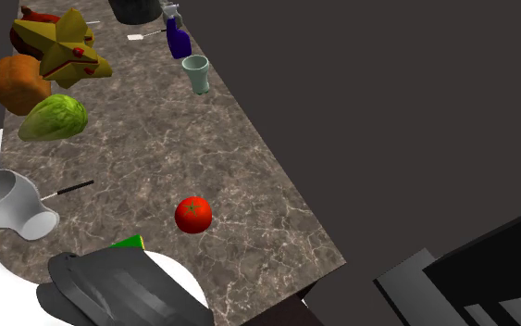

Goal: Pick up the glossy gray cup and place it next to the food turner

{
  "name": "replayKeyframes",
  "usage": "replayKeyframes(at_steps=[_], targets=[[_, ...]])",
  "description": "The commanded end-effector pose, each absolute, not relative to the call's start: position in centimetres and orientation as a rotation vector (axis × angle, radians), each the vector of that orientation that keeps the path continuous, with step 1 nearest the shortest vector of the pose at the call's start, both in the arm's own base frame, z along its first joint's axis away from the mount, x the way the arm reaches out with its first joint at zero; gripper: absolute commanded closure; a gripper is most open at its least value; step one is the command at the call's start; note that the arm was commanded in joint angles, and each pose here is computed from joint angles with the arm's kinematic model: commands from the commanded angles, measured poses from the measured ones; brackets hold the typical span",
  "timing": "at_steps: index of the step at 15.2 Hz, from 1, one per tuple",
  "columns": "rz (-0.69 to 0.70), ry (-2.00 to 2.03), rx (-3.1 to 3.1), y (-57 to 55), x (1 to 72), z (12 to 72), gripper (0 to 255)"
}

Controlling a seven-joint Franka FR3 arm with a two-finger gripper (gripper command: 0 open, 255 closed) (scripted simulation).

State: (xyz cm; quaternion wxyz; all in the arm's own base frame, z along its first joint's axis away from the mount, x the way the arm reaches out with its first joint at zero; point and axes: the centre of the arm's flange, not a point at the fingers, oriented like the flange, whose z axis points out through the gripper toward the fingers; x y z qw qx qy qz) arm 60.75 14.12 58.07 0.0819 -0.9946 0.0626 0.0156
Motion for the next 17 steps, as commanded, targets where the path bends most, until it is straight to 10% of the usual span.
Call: replayKeyframes(at_steps=[1,17], targets=[[0.045,0.187,-2.971,14.1,60.7,57.1,255],[0.045,0.187,-2.971,14.1,60.7,48.6,255]])
